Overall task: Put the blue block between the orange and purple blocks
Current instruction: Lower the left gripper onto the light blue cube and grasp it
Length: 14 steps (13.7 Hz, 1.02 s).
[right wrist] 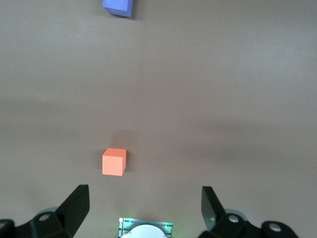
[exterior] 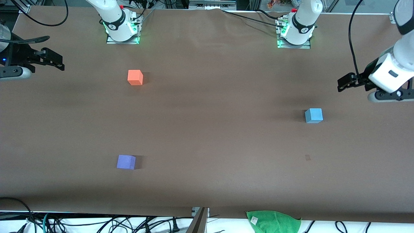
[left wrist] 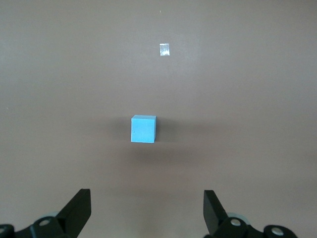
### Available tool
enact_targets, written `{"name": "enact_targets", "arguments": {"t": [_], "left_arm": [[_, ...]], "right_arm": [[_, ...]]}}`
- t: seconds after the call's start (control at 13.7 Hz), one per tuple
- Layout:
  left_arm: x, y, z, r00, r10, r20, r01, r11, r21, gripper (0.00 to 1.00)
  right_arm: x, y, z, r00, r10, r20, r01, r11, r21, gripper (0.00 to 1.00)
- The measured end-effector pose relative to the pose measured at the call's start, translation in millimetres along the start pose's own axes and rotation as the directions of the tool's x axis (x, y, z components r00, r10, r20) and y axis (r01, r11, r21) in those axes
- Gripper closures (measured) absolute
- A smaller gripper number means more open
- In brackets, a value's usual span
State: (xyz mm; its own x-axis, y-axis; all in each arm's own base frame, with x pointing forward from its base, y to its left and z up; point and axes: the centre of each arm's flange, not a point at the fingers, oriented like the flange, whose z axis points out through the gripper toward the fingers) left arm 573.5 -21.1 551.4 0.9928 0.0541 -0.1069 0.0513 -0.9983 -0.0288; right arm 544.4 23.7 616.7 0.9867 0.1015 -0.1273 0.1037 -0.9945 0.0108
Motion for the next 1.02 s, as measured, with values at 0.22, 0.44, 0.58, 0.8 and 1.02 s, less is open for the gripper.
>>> {"name": "enact_targets", "arguments": {"t": [0.22, 0.44, 0.58, 0.8, 1.02], "left_arm": [[18.8, -6.3, 36.4, 0.998, 0.018, 0.063, -0.018, 1.000, 0.002, 0.00], [40.9, -7.7, 96.2, 0.987, 0.026, 0.157, -0.026, 1.000, 0.003, 0.00], [52.7, -7.1, 141.6, 0.982, 0.025, 0.190, -0.026, 1.000, 0.003, 0.00], [56.8, -21.4, 206.9, 0.988, 0.003, 0.152, -0.002, 1.000, -0.003, 0.00], [43.2, -26.8, 264.3, 0.996, -0.005, 0.089, 0.006, 1.000, -0.010, 0.00]], "right_arm": [[0.0, 0.2, -0.1, 1.000, 0.000, 0.000, 0.000, 1.000, 0.000, 0.00], [0.0, 0.2, -0.1, 1.000, 0.000, 0.000, 0.000, 1.000, 0.000, 0.00], [0.0, 0.2, -0.2, 1.000, 0.000, 0.000, 0.000, 1.000, 0.000, 0.00], [0.0, 0.3, -0.2, 1.000, 0.000, 0.000, 0.000, 1.000, 0.000, 0.00], [0.0, 0.3, -0.2, 1.000, -0.001, 0.000, 0.001, 1.000, 0.000, 0.00]]}}
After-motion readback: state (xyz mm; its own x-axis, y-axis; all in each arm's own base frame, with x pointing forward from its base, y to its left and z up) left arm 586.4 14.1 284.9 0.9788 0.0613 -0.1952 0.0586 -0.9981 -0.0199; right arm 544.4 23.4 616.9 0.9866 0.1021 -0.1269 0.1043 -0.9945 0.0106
